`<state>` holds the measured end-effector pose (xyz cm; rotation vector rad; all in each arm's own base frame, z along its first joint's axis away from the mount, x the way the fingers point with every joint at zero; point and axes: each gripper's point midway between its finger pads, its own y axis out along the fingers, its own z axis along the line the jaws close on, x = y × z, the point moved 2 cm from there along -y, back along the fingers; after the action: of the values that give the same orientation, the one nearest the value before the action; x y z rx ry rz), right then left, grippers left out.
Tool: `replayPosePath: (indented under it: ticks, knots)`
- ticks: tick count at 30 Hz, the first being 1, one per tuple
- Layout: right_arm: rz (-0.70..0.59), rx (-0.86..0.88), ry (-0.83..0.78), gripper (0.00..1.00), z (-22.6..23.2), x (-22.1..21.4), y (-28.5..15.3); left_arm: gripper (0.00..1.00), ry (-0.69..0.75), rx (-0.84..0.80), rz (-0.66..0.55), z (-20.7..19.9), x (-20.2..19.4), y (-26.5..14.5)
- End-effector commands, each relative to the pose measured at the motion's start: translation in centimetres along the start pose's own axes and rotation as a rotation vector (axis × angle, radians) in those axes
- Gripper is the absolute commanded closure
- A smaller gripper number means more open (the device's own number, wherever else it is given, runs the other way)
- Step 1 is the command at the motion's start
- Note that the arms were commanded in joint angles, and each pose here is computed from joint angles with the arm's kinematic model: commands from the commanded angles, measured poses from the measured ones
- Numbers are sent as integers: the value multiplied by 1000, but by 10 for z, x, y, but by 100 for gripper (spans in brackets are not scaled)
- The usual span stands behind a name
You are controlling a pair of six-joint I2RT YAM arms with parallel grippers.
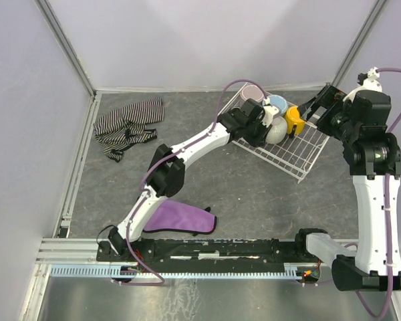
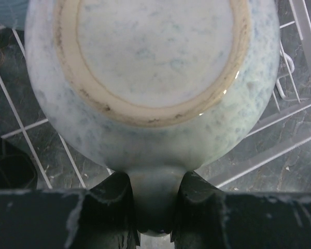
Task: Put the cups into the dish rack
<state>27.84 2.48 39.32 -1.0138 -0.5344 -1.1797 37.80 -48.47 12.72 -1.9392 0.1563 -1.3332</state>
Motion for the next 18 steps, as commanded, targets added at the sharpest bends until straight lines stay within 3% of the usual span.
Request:
replayPosePath:
  ticks: [1,8,18]
  knots:
    - [17,12,-33,2,3,1,2,97,118,-16,-154,-3,51,-9]
    - [58,-3,-39,2,0,-5,12,97,149,27,-112,12,36,6]
    - [110,-12,-33,2,-5,-17,22,97,228,-81,-27,5,2,27]
